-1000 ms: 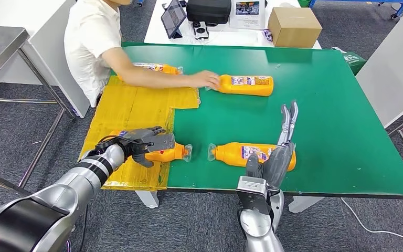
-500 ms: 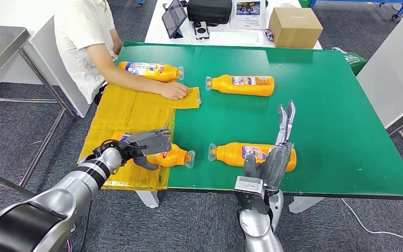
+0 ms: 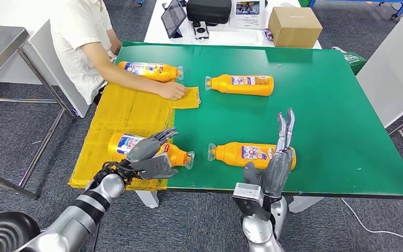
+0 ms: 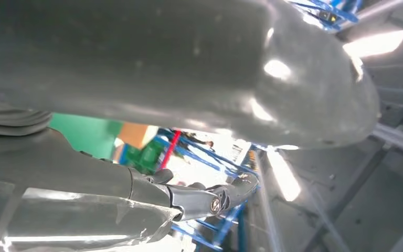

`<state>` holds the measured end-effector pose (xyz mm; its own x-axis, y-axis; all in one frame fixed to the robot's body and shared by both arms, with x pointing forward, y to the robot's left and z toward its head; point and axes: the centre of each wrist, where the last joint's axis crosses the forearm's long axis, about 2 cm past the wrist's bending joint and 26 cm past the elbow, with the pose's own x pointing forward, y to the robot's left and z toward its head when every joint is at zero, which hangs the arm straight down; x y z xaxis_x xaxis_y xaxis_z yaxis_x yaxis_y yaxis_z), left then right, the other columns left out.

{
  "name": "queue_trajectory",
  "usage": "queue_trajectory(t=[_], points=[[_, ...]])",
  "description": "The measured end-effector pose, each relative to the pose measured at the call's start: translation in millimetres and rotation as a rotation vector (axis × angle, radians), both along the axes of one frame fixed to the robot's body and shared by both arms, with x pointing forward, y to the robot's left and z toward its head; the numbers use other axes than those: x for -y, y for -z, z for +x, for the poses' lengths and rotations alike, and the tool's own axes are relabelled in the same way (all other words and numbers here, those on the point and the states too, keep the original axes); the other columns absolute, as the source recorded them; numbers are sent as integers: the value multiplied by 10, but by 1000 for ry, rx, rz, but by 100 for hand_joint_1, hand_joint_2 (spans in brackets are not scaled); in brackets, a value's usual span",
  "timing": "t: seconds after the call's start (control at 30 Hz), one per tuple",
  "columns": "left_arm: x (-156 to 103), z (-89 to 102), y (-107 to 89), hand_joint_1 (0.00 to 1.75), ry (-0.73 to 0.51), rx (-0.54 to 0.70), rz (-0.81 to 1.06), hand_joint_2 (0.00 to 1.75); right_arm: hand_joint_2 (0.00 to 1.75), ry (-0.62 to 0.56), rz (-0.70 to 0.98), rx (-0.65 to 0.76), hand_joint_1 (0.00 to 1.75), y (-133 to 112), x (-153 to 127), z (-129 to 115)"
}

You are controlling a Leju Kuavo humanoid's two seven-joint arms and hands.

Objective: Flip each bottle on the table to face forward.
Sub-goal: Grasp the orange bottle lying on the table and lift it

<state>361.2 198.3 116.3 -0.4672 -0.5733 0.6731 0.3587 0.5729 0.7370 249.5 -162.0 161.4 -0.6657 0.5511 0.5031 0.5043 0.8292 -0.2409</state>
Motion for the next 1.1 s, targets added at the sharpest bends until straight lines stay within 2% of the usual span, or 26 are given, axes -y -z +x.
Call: queue_trajectory(t=[0.03, 0.13, 0.27, 0.37, 0.5, 0.7, 0.9, 1.1], points=[[19, -33, -16, 0, -5, 17, -22, 0, 175, 7, -53, -2, 0, 27, 13, 2], [60, -151, -48, 0, -21, 69, -83, 0, 175, 25, -185, -54, 0, 222, 96, 16], [76, -313, -59, 0, -30, 109, -133, 175, 175, 58, -258, -138, 0, 470, 293, 19], [89, -399, -71, 0, -30, 126, -156, 175, 175, 88, -345, -221, 0, 626, 404, 27], [119, -551, -66, 0, -27, 128, -210, 175, 175, 154, -441, -423, 0, 920, 633, 20], [253, -791, -131, 0, -36, 152, -356, 175, 175, 206, -560, -620, 0, 1296, 1156, -38], [322, -849, -223, 0, -38, 173, -427, 175, 175, 231, -634, -679, 0, 1385, 1380, -32], [384, -882, -306, 0, -34, 177, -516, 175, 175, 268, -712, -702, 0, 1369, 1511, 66]])
